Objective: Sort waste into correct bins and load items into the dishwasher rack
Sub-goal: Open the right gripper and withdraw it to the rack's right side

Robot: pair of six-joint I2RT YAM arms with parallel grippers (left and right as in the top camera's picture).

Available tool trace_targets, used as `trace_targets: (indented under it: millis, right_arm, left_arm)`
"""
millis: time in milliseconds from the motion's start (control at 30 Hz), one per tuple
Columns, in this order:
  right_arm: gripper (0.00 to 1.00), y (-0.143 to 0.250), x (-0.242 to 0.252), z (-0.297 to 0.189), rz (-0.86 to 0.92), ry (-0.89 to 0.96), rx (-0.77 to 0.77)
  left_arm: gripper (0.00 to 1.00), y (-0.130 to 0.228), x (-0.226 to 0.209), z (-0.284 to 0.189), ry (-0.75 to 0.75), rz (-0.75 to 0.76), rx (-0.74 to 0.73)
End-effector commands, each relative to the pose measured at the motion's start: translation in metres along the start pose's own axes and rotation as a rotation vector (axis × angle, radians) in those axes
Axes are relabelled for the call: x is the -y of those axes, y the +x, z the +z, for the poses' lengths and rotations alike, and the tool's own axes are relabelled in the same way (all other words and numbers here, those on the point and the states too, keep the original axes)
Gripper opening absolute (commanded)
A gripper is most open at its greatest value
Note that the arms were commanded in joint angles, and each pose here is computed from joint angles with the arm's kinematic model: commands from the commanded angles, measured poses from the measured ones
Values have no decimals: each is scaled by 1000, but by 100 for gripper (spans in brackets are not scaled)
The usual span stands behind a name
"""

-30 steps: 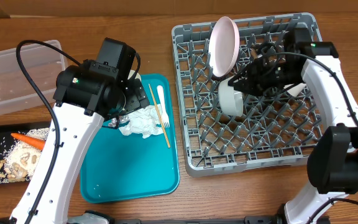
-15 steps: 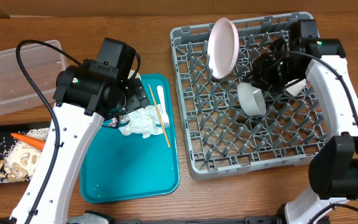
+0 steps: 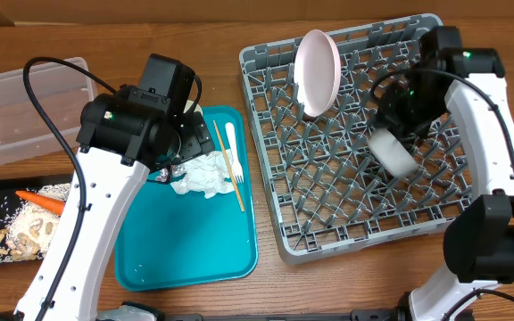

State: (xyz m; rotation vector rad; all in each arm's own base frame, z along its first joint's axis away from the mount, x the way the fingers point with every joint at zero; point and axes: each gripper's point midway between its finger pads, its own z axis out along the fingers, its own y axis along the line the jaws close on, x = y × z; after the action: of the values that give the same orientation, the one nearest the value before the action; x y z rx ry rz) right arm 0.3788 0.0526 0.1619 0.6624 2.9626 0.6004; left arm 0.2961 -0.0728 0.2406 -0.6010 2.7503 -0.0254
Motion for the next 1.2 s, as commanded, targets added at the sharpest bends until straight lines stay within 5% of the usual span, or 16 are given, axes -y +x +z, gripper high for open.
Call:
trace_targets:
  millis: [0,300,600,800,900,967,1000,1167]
  right_arm:
    - [12,16,-56,-19,-156,-318,-86]
    - [13,52,-86,-23,-284,-474,-205]
    - [13,5,8,-12,-16,105,7]
    - [18,-7,28,-27,34,150,61]
    - [33,-13,42,-43,71,164,111]
    - [69,-16,56,-49,112,212,131]
    - [75,-14,64,-51,139,238,128]
    - [77,-4,82,-32,181,270,68]
  left_arm:
    - [100,-3,-1,2,-8,-13,4]
    - [100,-3,-1,2,-7,-13,4]
    - [100,-1,-3,2,-17,0,-1]
    - [100,-5,0,2,-2,-4,14]
    - [100,-5,0,2,-3,-3,15]
    - [100,-5,0,2,-3,-3,14]
    - [100,-5,0,2,-3,-3,14]
    - [100,-5,0,2,-3,-3,14]
